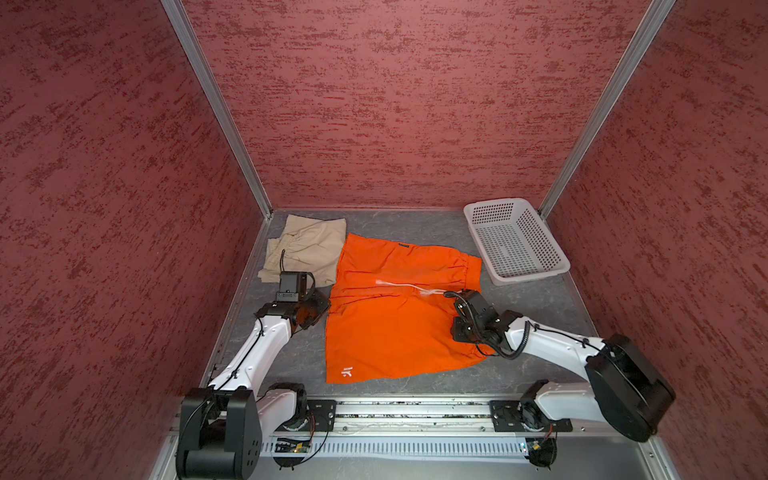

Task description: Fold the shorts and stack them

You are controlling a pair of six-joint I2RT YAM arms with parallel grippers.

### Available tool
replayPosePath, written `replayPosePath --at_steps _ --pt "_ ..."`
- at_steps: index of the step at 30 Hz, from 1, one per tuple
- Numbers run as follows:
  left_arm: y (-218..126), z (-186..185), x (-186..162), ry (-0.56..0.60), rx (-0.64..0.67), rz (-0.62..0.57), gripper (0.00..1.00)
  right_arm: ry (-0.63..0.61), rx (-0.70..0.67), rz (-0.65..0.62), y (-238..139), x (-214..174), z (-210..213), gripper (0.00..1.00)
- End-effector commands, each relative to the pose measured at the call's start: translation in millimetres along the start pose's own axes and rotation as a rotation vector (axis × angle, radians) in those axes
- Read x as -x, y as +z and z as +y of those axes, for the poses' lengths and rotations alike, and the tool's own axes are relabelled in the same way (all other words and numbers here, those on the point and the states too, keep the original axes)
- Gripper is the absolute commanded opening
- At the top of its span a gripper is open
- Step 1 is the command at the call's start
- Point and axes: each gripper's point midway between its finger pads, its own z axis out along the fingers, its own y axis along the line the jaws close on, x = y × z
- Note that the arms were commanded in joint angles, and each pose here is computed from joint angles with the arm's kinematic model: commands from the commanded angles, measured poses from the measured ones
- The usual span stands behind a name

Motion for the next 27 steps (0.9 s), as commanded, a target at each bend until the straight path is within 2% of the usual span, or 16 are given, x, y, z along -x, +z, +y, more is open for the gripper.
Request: replayPosePath --at_steps 1,7,12,18,27 --pt "0 -20 5 0.042 -0.079 0.003 0.39 0.056 -0.035 0.036 -11 -15 -14 0.40" --pt "1 -31 5 0.066 -0.102 -0.001 0.39 0.008 0.065 -0.169 -59 66 17 0.47" --pt "4 -41 4 0.084 -0.123 0.009 0.40 -0.062 0.075 -0.273 -71 142 28 0.53" --pt "8 -49 3 0.101 -0.129 0.017 0.40 -0.108 0.095 -0.329 -47 221 39 0.55" --pt "12 -45 4 0.121 -0.109 0.013 0.41 -0.080 0.052 -0.337 7 304 11 0.55"
